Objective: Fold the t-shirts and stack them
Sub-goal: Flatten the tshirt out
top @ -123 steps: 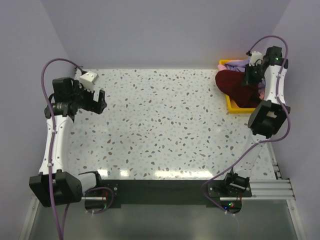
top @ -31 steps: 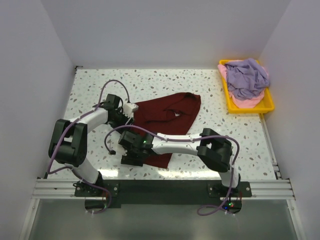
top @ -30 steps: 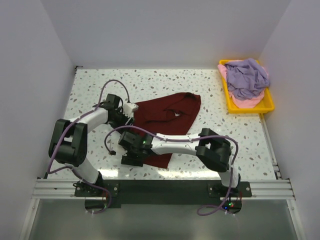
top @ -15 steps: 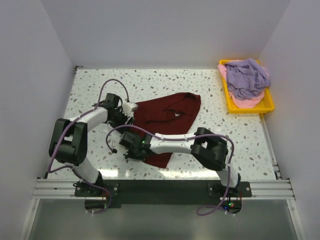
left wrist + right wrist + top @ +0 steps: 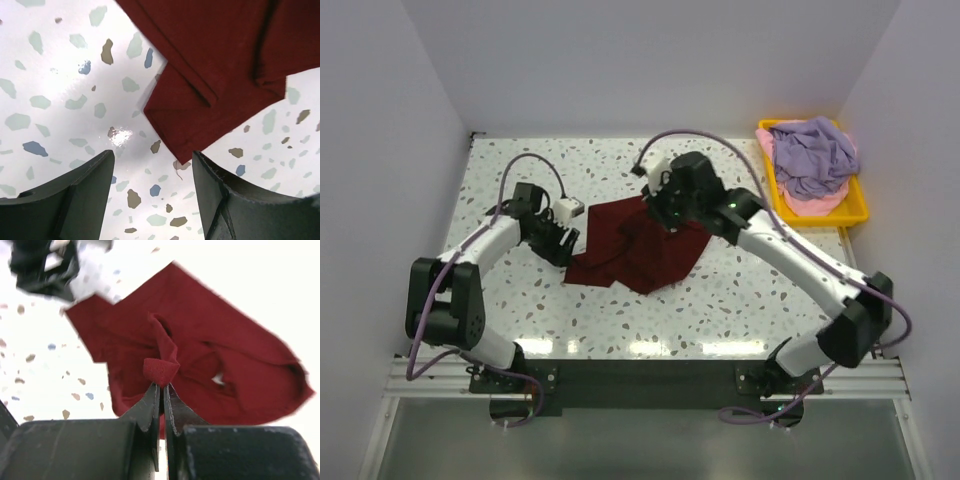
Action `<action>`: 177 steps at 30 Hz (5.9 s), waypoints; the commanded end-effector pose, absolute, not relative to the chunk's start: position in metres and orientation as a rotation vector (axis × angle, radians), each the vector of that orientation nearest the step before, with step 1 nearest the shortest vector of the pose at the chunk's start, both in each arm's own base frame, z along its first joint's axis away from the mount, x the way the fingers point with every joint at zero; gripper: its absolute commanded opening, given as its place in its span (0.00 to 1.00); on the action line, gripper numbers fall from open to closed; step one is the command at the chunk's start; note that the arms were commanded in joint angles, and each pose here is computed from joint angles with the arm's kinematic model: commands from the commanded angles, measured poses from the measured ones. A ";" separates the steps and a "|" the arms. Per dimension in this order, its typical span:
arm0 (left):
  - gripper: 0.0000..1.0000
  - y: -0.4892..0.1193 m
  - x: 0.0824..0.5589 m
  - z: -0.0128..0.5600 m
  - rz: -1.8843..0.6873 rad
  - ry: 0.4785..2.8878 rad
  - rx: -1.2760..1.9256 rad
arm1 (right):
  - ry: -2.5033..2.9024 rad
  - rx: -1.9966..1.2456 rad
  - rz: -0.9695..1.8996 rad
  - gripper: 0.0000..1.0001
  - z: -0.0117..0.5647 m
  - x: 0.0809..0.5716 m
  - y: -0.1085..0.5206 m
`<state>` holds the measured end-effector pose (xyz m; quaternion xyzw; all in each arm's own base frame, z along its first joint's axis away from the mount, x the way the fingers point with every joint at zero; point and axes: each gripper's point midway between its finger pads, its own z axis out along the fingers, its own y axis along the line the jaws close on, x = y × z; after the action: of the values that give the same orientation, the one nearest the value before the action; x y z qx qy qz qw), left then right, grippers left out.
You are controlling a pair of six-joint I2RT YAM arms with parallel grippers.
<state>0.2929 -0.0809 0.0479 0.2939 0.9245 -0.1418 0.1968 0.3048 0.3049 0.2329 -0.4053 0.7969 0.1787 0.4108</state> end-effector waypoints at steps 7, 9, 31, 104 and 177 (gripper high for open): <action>0.66 -0.094 0.274 0.042 -0.436 2.560 0.898 | 2.076 -0.688 0.256 0.00 0.260 0.321 0.185; 0.65 -0.093 0.277 0.040 -0.401 2.557 0.902 | 2.085 -0.630 0.212 0.00 0.264 0.325 0.163; 0.08 -0.090 0.251 -0.014 -0.095 2.689 1.139 | 2.045 -0.391 -0.075 0.00 0.284 0.313 0.080; 0.00 0.016 0.269 0.424 0.300 1.748 0.351 | 1.294 -0.414 -0.343 0.00 0.564 0.334 0.016; 0.68 -0.027 0.420 0.077 -0.342 2.456 0.689 | 2.483 -0.827 -0.132 0.76 0.111 0.543 0.079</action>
<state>0.4069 0.0055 0.0222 0.2194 0.9513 -0.0555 0.2095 0.5500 0.0751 0.0383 -0.3132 0.9224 -0.0691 0.2154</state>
